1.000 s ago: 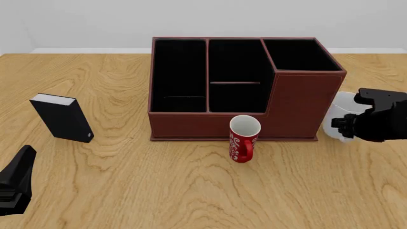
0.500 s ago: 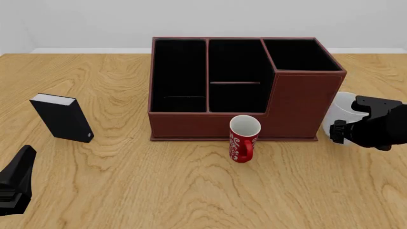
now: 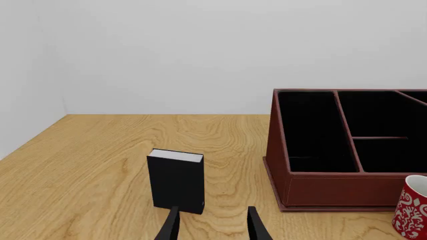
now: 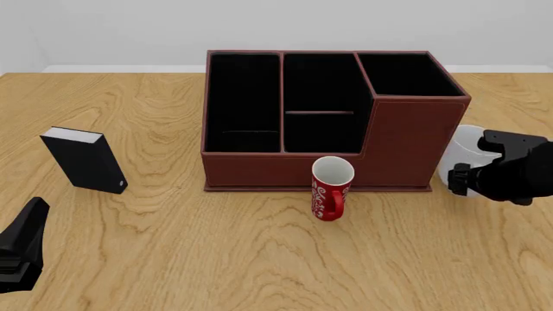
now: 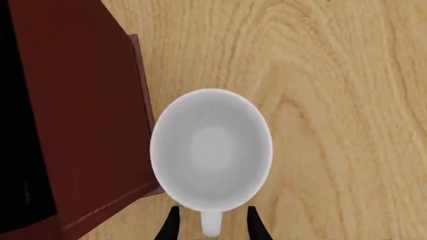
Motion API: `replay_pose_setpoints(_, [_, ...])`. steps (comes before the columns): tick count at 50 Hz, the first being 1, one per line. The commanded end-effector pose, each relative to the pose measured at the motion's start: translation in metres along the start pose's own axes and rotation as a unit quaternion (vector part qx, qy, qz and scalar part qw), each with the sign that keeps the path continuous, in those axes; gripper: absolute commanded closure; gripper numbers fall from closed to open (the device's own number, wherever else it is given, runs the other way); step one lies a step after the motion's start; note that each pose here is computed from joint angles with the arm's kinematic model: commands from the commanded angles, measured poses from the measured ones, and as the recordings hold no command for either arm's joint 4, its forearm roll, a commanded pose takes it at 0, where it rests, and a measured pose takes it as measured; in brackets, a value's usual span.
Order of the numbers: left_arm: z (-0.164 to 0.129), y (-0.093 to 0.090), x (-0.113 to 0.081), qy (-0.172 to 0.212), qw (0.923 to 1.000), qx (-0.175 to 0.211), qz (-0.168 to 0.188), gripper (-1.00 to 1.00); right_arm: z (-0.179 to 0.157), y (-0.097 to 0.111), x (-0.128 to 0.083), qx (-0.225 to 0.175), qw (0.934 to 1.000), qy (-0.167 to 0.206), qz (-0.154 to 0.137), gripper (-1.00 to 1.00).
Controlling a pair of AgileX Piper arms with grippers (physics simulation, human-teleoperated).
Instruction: Pick up the white mug and place it to the right of the caddy.
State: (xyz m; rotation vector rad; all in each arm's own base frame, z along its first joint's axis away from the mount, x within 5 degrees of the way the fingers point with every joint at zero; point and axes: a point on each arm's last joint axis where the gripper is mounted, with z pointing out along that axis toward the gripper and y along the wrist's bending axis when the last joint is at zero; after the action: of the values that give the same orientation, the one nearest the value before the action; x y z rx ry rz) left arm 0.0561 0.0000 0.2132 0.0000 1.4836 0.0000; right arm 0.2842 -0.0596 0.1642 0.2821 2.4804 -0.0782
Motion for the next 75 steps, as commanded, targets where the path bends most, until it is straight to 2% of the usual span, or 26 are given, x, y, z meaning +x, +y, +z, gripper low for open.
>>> replay_pose_setpoints(1, [0.000, 0.000, 0.000, 0.000, 1.0000, 0.000, 0.000, -1.00, -0.003, 0.001, -0.001, -0.001, 1.0000, 0.000, -0.001, -1.00])
replay_pose_setpoints(37, [0.000, 0.000, 0.000, 0.000, 1.0000, 0.000, 0.000, -1.00, -0.011, 0.000, 0.011, 0.000, 0.9999, 0.011, -0.011, -1.00])
replay_pose_setpoints(75, [0.000, 0.000, 0.000, 0.000, 1.0000, 0.000, 0.000, -1.00, -0.040, -0.001, 0.010, 0.002, 0.9996, -0.007, -0.028, -1.00])
